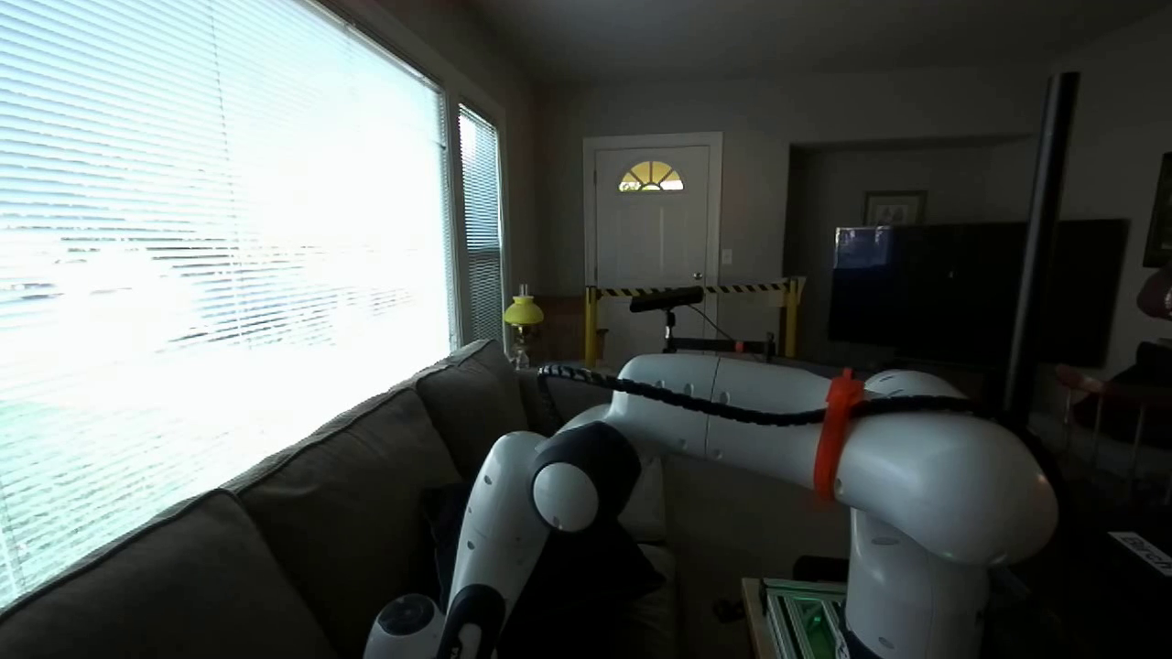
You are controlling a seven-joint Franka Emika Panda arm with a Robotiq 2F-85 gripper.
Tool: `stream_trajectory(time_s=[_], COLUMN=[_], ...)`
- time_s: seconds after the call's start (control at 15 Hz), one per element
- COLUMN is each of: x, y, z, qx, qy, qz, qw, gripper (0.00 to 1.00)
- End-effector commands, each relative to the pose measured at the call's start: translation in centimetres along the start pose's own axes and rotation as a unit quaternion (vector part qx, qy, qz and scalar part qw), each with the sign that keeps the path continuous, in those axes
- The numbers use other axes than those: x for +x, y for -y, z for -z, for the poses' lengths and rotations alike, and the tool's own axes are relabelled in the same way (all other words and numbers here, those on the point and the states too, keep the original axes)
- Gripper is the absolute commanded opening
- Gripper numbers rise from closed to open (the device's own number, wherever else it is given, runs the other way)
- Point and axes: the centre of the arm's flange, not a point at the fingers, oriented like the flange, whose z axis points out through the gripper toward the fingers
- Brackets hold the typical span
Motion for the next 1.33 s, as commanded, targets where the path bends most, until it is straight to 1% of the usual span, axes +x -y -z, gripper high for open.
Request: stream_trajectory(time_s=[0.0, 0.07, 0.13, 0.4, 0.6, 0.73, 0.93, 1.07, 1.13, 1.27], x=[2.3, 2.7, 3.2, 4.3, 4.6, 4.9, 5.2, 5.4, 5.5, 5.3], y=[-2.3, -2.7, -3.1, -3.2, -2.4, -1.9, -1.4, -1.1, -1.0, -0.5], z=[-2.8, -2.4, -1.8, -1.2, -1.5, -1.6, -1.7, -1.8, -1.9, -2.1], qx=[-0.029, -0.033, -0.035, -0.025, -0.021, -0.020, -0.012, -0.019, -0.021, -0.027], qy=[0.019, 0.023, 0.024, 0.063, 0.082, 0.086, 0.071, 0.049, 0.041, 0.025], qz=[-0.080, -0.101, -0.120, -0.173, -0.230, -0.271, -0.341, -0.374, -0.384, -0.394], qw=[0.9962, 0.9941, 0.9919, 0.9825, 0.9695, 0.9585, 0.9373, 0.9260, 0.9221, 0.9185], gripper=[0.96, 0.99, 1.00, 1.00, 1.00, 1.00, 1.00, 1.00, 1.00, 1.00])
